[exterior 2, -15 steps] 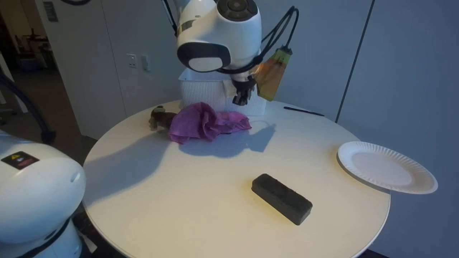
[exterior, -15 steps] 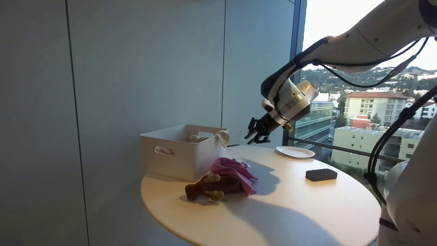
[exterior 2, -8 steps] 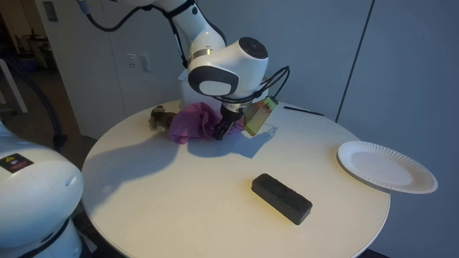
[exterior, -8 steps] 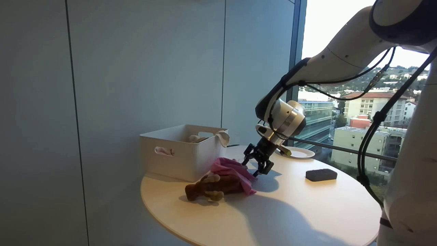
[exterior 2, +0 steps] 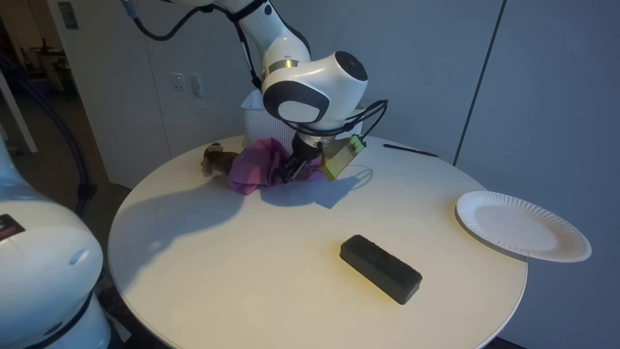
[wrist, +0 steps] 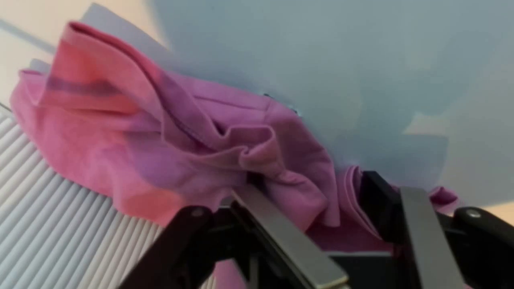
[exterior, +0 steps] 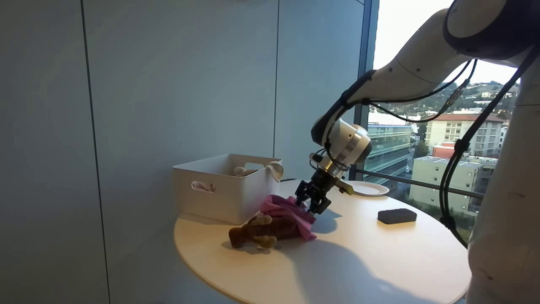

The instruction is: Put two objects on the table, then separate them

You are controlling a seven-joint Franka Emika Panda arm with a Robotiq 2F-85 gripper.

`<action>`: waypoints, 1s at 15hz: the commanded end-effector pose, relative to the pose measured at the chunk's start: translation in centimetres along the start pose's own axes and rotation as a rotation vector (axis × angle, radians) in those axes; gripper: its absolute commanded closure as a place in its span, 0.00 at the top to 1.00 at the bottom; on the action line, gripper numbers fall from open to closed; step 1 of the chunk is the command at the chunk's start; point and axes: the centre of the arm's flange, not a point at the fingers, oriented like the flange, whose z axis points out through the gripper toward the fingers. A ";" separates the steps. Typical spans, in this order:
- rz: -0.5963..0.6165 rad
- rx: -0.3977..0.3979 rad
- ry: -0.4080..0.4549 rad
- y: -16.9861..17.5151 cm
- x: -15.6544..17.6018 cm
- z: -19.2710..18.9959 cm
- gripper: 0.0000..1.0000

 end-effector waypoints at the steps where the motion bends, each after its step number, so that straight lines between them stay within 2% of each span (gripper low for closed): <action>1: 0.033 0.009 0.012 1.2 -0.2 0.1 0.36; 4: 0.033 -0.027 -0.007 1.8 -0.3 -0.1 0.14; 6: 0.032 -0.088 -0.025 3.0 -0.4 -1.0 0.07; 8: 0.016 -0.195 -0.057 4.3 -0.6 -2.6 0.05; 10: 0.005 -0.297 -0.099 5.3 -0.7 -4.5 0.10; 15: -0.015 -0.519 -0.266 6.9 -2.7 -8.7 0.10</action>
